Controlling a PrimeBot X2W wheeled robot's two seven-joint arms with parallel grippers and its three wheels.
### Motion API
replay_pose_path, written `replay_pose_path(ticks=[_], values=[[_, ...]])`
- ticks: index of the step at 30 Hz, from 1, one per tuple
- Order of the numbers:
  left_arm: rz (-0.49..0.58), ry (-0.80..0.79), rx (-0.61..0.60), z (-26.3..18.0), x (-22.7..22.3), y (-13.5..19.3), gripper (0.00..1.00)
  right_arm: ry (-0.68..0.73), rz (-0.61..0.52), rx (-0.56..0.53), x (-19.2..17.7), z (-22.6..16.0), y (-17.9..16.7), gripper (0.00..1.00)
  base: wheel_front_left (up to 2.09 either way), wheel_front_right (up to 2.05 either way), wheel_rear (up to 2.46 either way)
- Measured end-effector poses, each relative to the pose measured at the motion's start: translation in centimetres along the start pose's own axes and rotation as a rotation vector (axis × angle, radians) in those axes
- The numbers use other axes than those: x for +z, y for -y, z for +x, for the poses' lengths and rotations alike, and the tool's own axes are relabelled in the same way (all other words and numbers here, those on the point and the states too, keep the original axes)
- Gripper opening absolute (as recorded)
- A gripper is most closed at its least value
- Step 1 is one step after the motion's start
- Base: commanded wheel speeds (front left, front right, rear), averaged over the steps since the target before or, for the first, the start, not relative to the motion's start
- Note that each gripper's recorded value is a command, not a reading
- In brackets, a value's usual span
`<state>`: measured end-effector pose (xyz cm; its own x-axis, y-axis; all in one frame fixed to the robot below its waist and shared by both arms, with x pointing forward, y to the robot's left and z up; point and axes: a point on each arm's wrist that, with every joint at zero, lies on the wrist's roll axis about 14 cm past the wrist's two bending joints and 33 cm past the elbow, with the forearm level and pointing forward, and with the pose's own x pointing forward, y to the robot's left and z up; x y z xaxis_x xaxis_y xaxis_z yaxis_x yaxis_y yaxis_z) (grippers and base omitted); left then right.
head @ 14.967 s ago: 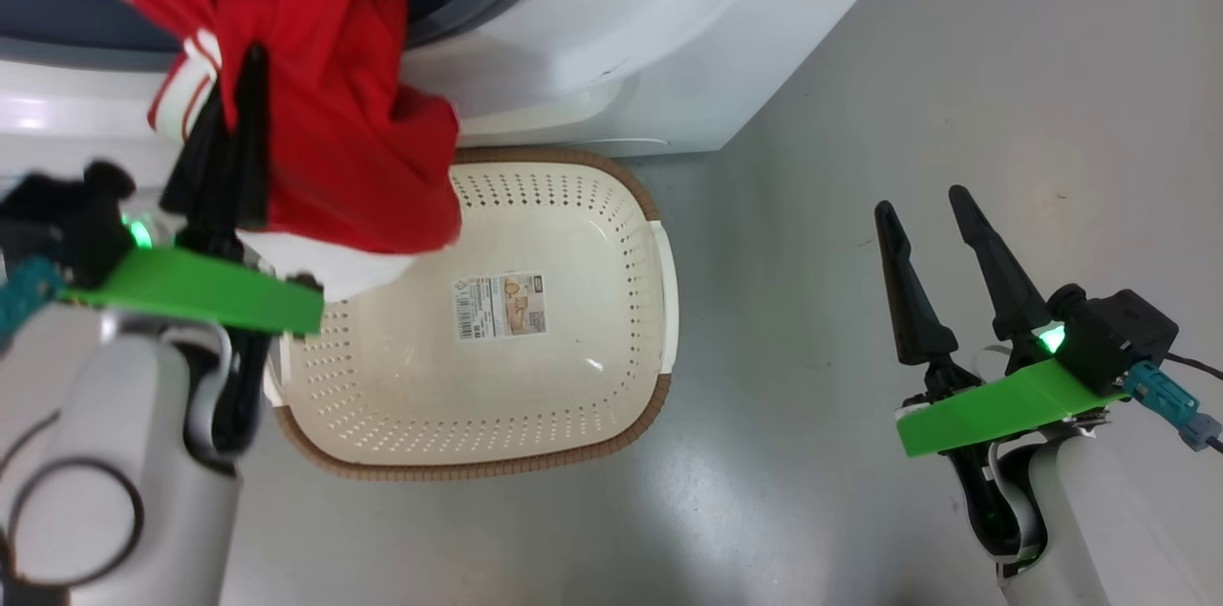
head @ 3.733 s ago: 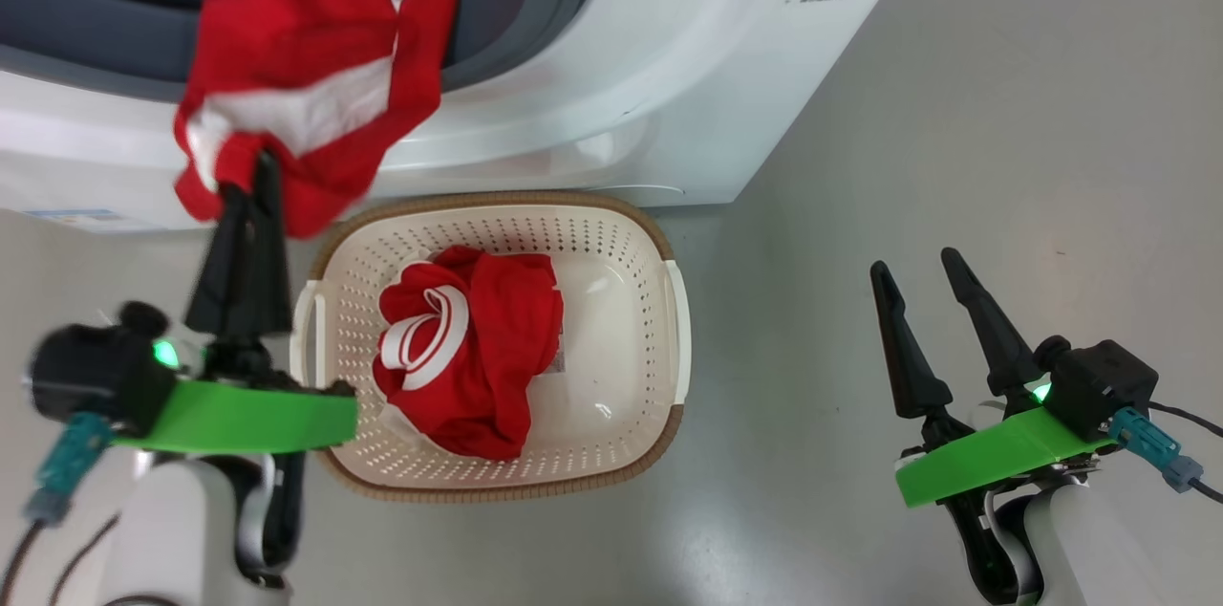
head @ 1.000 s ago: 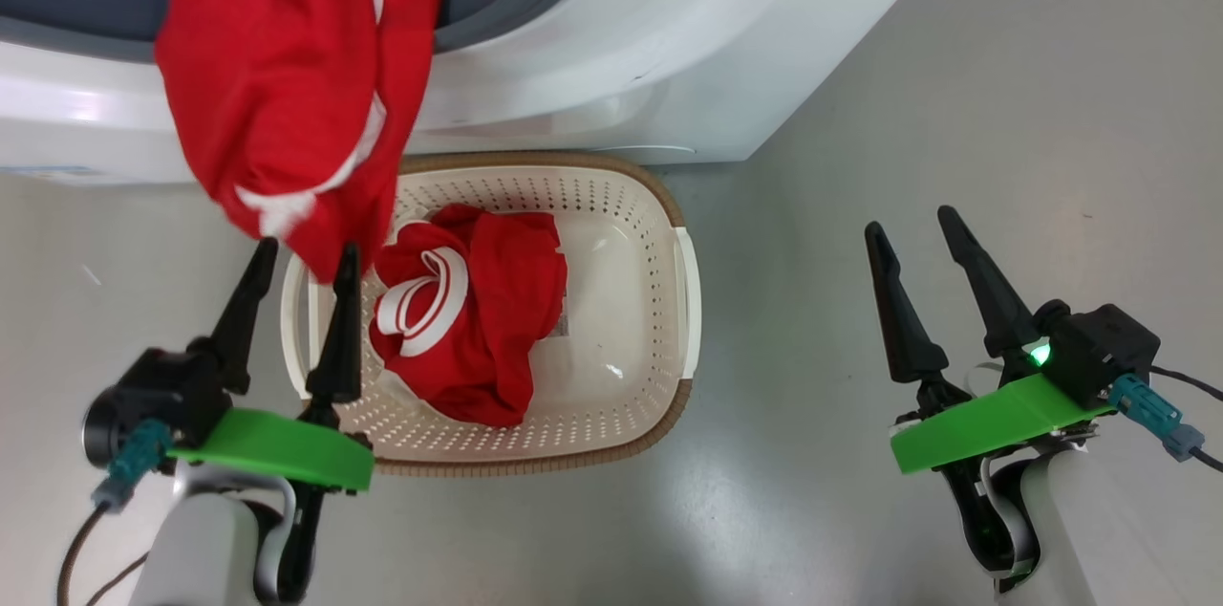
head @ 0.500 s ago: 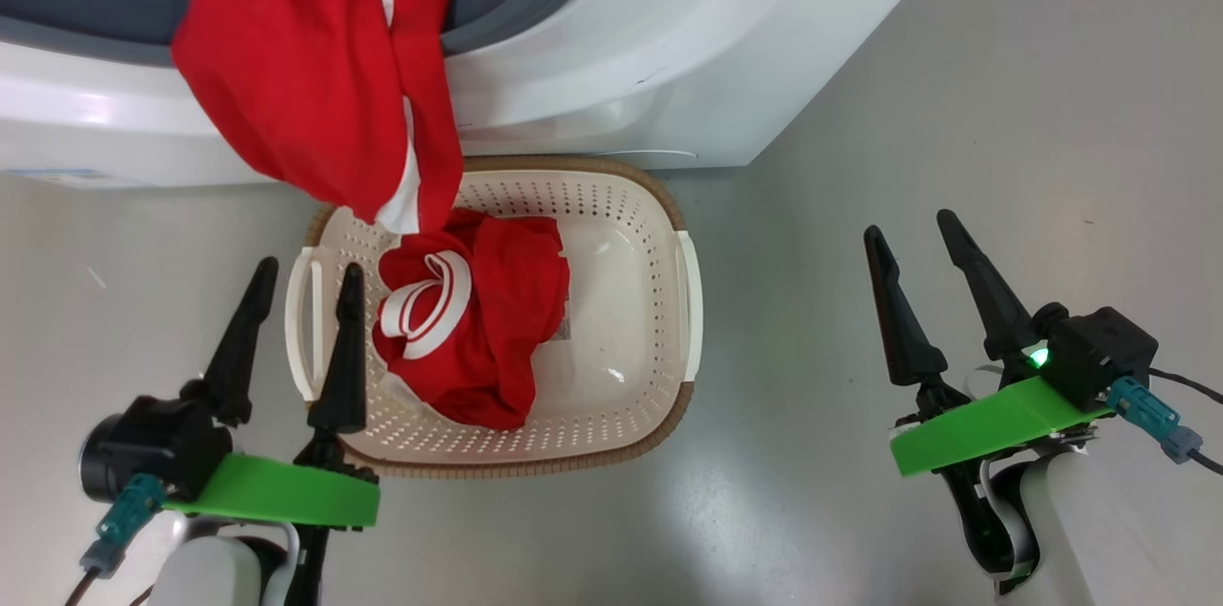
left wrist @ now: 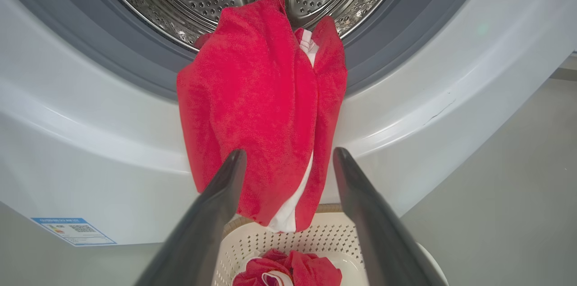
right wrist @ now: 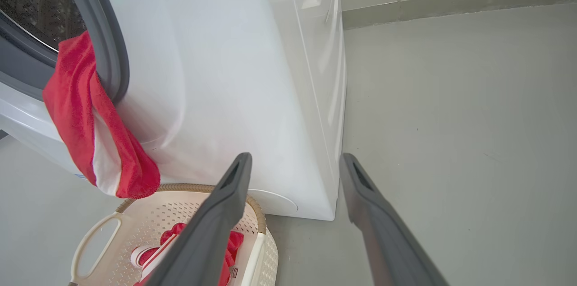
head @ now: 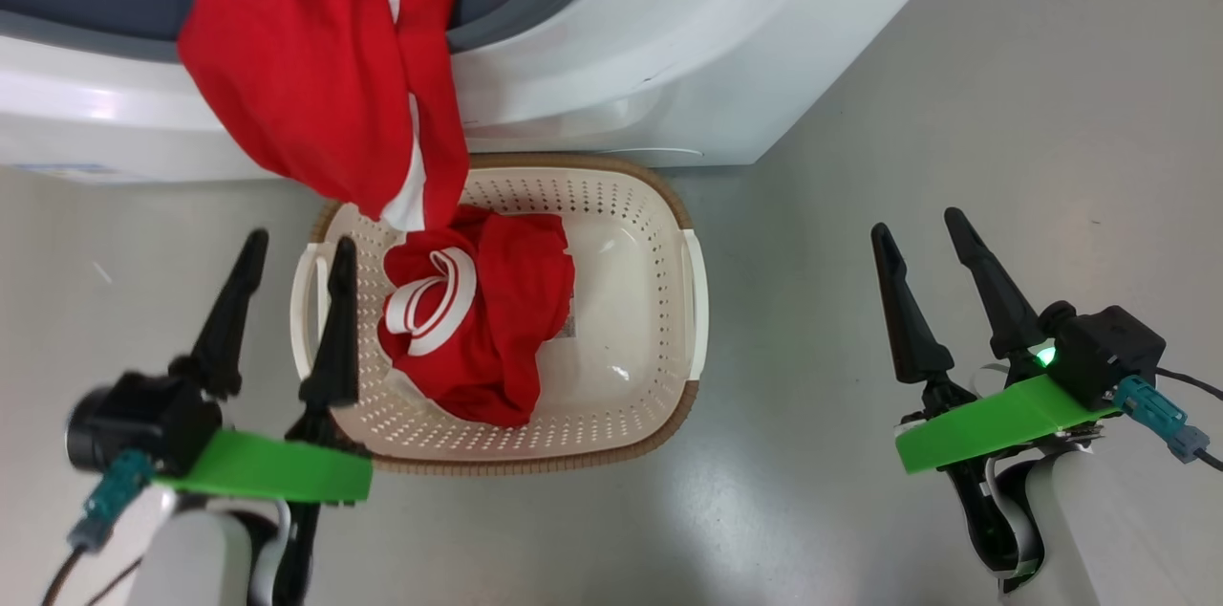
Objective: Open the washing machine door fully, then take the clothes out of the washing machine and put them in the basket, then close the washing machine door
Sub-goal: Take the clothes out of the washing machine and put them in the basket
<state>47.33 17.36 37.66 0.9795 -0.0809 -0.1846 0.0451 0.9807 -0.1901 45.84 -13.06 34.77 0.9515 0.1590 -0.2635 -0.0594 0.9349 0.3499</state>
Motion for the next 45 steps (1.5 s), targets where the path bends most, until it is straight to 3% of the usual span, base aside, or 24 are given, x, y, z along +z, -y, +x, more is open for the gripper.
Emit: replay_pose_path(ticks=[16,23,45], values=[[0.090,0.144,-0.076,8.3,6.8,0.2,1.00,-0.014,0.004,0.002,-0.6,0.2,0.0,1.00,0.00,0.00,0.00],[0.094,0.029,-0.117,11.4,6.5,1.7,1.00,-0.014,0.009,0.000,-0.6,0.1,0.1,1.00,0.00,0.00,0.00],[0.176,-0.293,-0.119,15.4,2.9,2.1,1.00,-0.021,0.020,-0.011,-0.7,-0.3,0.4,1.00,0.00,0.00,0.00]])
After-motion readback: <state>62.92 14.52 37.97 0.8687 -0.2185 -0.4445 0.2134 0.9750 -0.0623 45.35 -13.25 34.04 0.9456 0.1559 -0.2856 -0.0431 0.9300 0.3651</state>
